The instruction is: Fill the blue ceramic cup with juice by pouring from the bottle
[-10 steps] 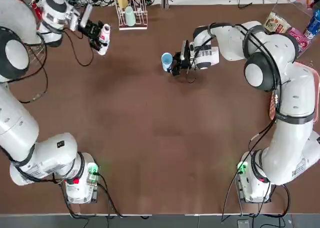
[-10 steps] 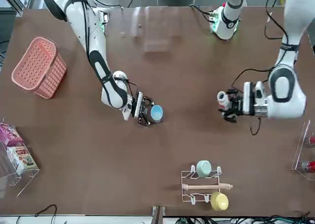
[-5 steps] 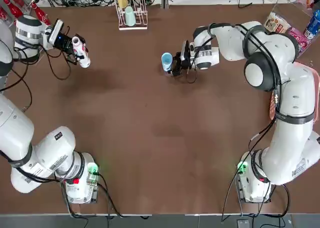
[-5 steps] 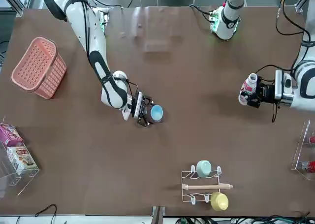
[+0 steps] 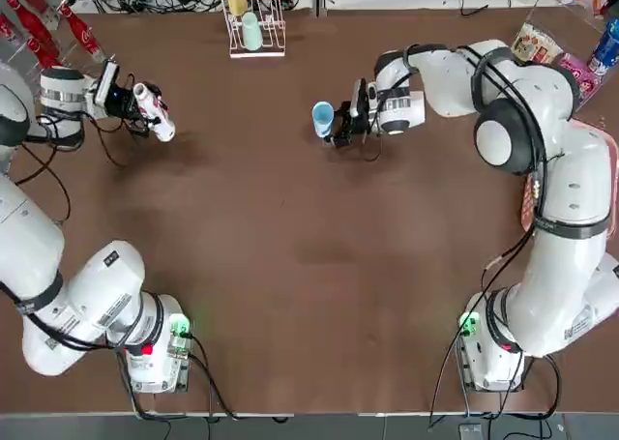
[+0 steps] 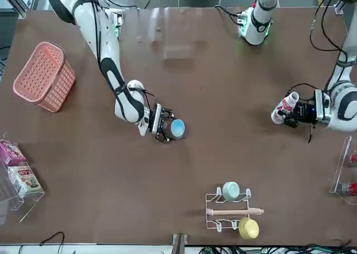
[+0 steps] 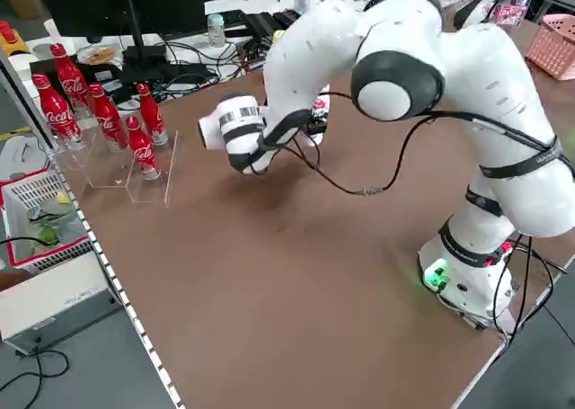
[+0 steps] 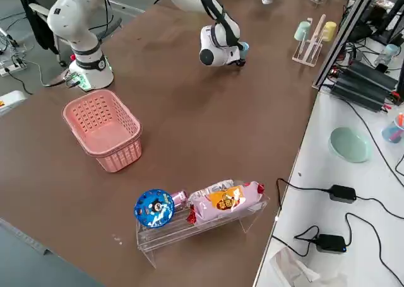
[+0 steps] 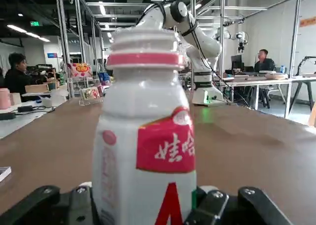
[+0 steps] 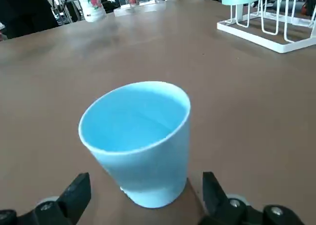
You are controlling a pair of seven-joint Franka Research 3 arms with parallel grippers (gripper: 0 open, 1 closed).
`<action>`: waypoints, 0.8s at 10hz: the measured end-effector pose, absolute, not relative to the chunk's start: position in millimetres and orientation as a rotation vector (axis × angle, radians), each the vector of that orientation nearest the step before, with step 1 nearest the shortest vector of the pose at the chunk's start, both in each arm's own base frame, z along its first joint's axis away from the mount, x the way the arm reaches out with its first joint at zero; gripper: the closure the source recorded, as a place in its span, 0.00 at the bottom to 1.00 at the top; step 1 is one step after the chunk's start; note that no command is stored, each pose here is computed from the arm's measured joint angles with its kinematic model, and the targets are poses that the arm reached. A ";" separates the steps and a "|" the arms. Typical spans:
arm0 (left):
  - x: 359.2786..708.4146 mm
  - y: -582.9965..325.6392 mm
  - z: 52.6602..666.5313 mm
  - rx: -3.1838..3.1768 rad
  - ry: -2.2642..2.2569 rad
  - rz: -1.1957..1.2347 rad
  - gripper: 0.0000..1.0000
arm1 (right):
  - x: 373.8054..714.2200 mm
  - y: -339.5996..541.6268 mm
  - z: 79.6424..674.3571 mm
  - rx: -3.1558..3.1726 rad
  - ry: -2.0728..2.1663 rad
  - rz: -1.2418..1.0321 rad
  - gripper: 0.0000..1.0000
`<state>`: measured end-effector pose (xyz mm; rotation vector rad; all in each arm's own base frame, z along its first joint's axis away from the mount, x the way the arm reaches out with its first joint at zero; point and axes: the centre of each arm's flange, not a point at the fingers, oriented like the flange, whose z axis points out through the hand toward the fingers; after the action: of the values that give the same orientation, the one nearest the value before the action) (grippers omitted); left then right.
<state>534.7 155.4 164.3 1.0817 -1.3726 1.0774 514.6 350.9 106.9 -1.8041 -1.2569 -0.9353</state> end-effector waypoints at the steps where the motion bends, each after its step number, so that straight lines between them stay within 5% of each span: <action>1: 535.1 150.9 152.0 1.082 -1.358 1.095 0.58 | 515.3 349.3 107.3 -1.805 -1.251 -0.937 0.00; 8: 537.1 149.4 120.1 1.072 -1.355 1.147 0.52 | 514.7 334.1 117.0 -1.814 -1.236 -0.944 0.00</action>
<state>537.1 149.4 120.1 1.0723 -1.3554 1.1469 514.7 334.1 117.0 -1.8135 -1.2362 -0.9444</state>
